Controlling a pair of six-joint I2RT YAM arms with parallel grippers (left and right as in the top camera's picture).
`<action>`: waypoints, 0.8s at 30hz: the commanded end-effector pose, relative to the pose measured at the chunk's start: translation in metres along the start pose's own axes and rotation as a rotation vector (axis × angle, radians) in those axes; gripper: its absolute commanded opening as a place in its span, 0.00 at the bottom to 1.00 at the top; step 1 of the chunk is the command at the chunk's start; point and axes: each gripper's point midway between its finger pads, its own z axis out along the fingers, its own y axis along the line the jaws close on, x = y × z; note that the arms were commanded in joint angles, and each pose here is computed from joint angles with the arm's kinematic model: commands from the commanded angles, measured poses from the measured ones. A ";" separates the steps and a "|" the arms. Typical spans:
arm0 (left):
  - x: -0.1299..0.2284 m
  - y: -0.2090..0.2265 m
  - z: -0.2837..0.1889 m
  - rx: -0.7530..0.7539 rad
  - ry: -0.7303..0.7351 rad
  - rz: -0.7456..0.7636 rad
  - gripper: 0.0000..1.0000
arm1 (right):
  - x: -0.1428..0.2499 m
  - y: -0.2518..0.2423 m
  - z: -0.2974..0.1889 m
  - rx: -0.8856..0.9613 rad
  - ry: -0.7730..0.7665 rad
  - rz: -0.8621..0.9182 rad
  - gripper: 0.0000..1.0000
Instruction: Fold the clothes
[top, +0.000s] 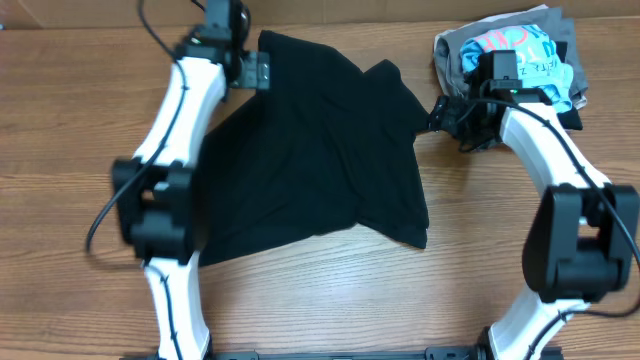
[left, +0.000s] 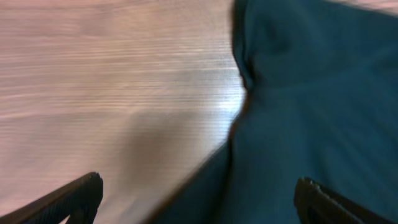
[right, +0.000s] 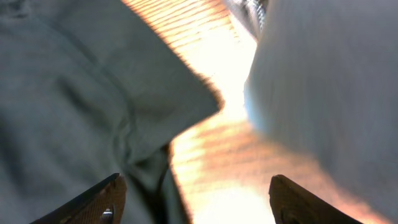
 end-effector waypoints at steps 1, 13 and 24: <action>-0.022 0.013 -0.101 0.001 -0.116 -0.013 1.00 | -0.026 0.032 -0.081 -0.094 -0.152 -0.039 0.79; 0.051 0.016 -0.201 0.070 0.055 -0.017 1.00 | 0.050 0.041 -0.234 -0.131 -0.252 -0.063 0.81; 0.109 0.014 -0.225 0.045 0.250 -0.009 1.00 | 0.108 0.042 -0.266 -0.198 -0.202 -0.058 0.80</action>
